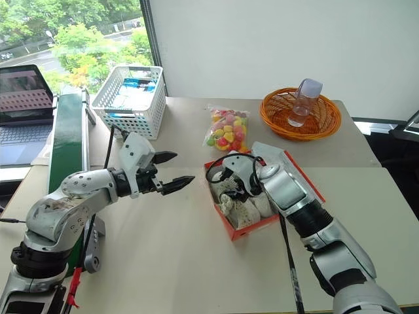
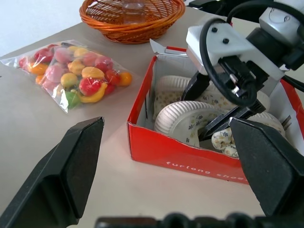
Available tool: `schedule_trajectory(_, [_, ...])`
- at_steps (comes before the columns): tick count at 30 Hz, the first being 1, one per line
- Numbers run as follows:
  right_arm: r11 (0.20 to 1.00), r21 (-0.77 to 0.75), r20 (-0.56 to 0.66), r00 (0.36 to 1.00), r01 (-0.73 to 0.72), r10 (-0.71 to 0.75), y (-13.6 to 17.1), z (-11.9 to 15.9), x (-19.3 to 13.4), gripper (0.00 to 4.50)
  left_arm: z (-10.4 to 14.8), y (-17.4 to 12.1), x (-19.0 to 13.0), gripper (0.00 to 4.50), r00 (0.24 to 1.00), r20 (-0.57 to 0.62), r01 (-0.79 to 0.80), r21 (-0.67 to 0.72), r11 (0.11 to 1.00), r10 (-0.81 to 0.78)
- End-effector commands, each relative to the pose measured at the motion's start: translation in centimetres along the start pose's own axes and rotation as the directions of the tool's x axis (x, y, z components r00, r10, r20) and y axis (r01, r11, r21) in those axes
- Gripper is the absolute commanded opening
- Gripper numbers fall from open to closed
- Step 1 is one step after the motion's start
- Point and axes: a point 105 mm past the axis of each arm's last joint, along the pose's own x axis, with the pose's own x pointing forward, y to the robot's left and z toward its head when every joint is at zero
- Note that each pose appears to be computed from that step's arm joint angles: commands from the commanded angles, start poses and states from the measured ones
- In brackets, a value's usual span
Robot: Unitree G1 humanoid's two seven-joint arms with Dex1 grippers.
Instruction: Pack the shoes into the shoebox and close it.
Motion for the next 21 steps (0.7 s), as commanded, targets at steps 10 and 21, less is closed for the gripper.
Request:
schedule_trajectory(10, [0.98,0.105,0.354,0.928,-0.167,0.12,0.5,7.4,-9.6,4.45,1.0,-0.9,0.9,4.5,0.993,0.009,0.114,0.056,0.992,-0.115])
schedule_trajectory(21, [0.983,0.182,0.281,0.959,-0.006,-0.046,-1.3,0.4,-16.9,2.34,0.3,-2.2,2.2,4.5,0.952,-0.059,0.303,0.072,0.95,-0.299])
